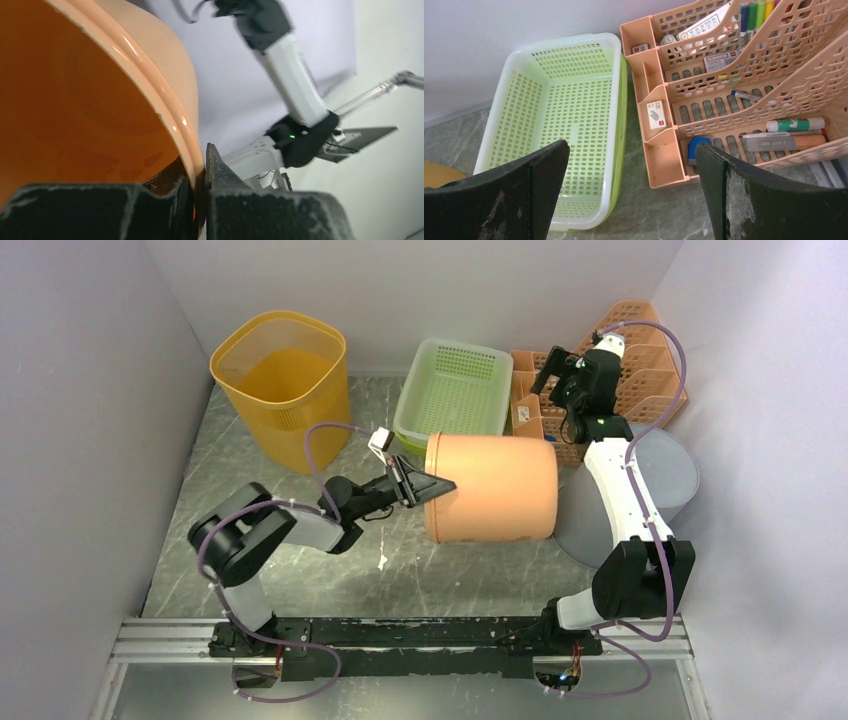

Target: Turn the large container upside down

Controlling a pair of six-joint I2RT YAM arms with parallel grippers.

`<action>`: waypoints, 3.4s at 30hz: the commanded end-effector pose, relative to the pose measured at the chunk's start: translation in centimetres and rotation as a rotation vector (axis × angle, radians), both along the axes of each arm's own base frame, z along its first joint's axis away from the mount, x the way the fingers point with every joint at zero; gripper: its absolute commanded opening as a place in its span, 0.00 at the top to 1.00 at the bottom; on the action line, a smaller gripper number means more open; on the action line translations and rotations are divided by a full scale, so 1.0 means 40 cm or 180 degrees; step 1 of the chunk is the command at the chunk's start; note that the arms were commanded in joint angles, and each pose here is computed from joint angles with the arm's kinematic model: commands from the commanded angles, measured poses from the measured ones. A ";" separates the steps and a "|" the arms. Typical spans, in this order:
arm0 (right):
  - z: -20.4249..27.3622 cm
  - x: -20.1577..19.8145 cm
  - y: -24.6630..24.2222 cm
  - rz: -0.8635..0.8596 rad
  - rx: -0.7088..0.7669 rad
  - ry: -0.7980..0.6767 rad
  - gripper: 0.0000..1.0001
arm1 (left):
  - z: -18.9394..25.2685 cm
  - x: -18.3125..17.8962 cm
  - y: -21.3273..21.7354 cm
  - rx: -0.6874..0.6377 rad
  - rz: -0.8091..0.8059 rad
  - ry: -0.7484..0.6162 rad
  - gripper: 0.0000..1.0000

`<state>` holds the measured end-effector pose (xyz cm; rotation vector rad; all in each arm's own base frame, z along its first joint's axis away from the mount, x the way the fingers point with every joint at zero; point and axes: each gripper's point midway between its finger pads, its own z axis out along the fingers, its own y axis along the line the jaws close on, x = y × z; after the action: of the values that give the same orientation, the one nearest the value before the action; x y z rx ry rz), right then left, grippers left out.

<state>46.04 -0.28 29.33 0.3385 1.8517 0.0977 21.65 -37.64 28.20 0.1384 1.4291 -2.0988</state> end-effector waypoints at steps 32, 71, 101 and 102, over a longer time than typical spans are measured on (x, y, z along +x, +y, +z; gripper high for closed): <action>0.022 -0.005 -0.006 -0.0003 0.0021 -0.0118 0.00 | -0.301 -0.007 0.381 0.0617 0.0994 0.0619 0.93; -0.022 0.006 0.022 0.0186 0.0011 0.0005 0.00 | -0.467 0.114 0.514 0.1046 0.1648 0.1104 0.40; -0.118 0.094 0.395 0.1597 -0.0146 0.0408 0.00 | -0.391 0.407 0.464 0.2207 0.2682 0.0855 0.45; -0.107 0.087 0.393 0.1593 -0.0146 0.0381 0.00 | -0.395 0.410 0.435 0.2207 0.2582 0.0817 0.45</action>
<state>50.45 15.58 22.83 -0.1352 2.0656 0.3706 36.24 -17.10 9.79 -0.5089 1.9711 -0.8933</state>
